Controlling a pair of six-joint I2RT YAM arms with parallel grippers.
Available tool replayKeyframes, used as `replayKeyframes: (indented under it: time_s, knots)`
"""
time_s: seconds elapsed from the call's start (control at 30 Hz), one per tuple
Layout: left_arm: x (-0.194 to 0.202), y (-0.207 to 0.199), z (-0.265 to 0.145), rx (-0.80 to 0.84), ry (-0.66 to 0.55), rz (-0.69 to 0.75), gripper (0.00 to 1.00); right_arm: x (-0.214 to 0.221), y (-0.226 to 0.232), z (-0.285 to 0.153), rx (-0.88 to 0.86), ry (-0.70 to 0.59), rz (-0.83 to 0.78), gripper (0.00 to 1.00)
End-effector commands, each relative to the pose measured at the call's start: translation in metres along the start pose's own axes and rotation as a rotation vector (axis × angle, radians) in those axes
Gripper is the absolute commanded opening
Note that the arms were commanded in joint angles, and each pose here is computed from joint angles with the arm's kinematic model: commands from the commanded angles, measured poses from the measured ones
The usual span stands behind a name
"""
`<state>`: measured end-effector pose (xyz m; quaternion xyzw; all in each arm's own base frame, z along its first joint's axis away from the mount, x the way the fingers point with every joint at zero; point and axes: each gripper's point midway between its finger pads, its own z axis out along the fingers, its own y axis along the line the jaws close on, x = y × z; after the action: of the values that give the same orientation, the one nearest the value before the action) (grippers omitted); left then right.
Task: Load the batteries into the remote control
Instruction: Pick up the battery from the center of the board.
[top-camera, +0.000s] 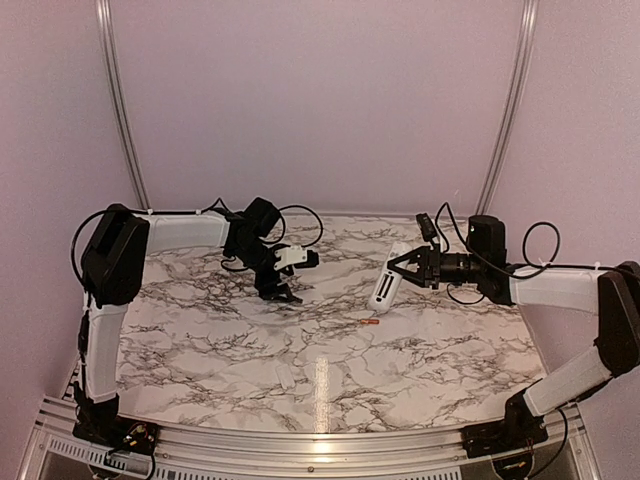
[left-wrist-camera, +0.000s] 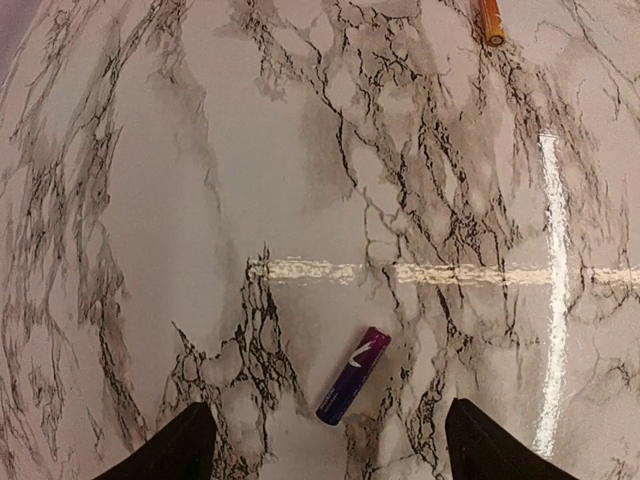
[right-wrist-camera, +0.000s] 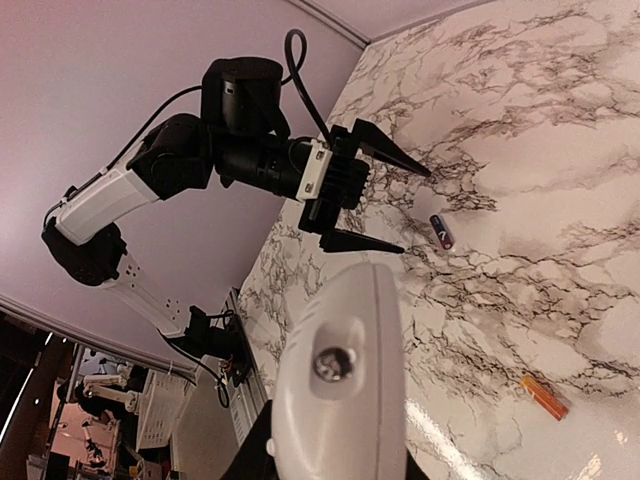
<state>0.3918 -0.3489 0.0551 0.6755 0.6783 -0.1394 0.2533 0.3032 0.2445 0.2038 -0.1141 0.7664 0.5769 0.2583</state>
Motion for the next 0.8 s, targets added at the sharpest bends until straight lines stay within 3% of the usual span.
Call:
replayKeyframes:
  time_s: [0.0, 0.33, 0.6, 0.77]
  knots:
    - [-0.008, -0.005, 0.015, 0.062, -0.027, 0.031, 0.82, -0.009, 0.002, -0.001, -0.001, -0.012, -0.02, 0.0]
    - [0.005, -0.011, 0.044, 0.158, 0.028, -0.008, 0.72, -0.014, 0.004, -0.002, 0.005, -0.014, -0.03, 0.0]
    - [0.021, -0.01, 0.052, 0.152, 0.103, -0.051, 0.42, -0.017, 0.006, -0.002, 0.006, -0.019, -0.033, 0.0]
    - [0.027, -0.006, 0.051, 0.122, 0.142, -0.067, 0.29, -0.018, 0.005, -0.001, 0.008, -0.018, -0.031, 0.0]
